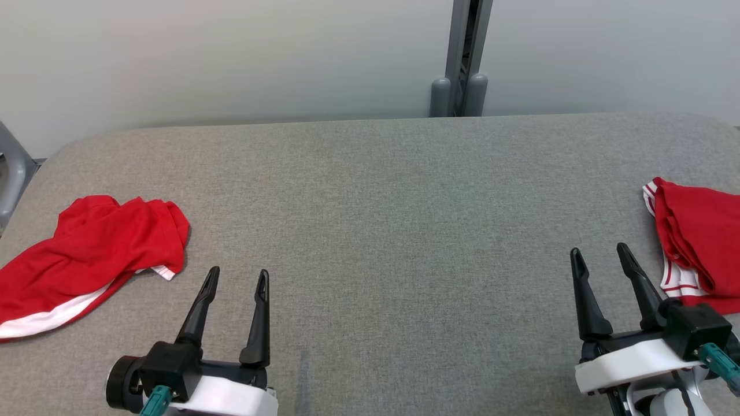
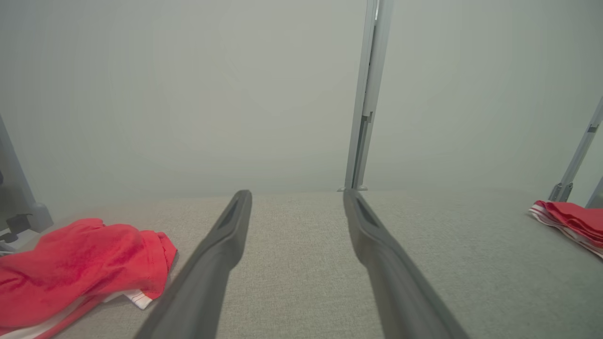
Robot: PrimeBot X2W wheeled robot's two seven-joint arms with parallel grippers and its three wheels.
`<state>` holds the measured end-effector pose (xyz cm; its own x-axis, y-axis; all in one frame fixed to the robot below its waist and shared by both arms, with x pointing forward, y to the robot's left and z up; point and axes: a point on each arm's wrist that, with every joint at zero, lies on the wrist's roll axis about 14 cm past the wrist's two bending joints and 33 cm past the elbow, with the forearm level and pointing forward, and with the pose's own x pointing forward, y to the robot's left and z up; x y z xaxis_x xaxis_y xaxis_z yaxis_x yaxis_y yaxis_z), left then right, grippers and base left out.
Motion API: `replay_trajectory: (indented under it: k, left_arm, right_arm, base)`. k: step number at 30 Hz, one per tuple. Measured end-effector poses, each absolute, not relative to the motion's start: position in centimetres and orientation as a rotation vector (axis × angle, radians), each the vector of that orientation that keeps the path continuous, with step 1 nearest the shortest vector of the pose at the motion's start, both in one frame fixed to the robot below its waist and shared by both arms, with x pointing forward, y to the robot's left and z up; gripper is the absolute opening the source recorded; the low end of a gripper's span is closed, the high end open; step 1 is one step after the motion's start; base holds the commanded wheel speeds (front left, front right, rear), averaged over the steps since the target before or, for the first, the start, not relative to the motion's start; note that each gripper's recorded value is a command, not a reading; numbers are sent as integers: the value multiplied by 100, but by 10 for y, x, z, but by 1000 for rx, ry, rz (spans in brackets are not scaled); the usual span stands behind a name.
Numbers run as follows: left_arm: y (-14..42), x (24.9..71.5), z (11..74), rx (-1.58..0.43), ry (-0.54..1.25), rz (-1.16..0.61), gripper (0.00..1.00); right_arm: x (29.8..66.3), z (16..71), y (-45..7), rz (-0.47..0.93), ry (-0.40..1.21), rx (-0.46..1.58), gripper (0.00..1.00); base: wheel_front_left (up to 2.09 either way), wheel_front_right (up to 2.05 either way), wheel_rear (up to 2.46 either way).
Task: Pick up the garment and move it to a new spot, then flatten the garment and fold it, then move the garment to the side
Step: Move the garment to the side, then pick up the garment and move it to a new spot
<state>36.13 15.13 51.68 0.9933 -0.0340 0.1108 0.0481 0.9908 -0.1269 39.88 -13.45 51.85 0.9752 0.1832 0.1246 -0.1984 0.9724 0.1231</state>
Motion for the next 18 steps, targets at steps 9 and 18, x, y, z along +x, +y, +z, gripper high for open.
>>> replay_trajectory:
  k: [9, 18]
  left_arm:
    - [149, 362, 515, -131, -104, -48, 100]
    - [149, 362, 515, -130, -103, -49, 100]
  right_arm:
    - [399, 518, -135, 190, -111, 137, 100]
    - [398, 518, -135, 188, -112, 137, 100]
  base:
    - [0, 0, 0]
    - [0, 0, 0]
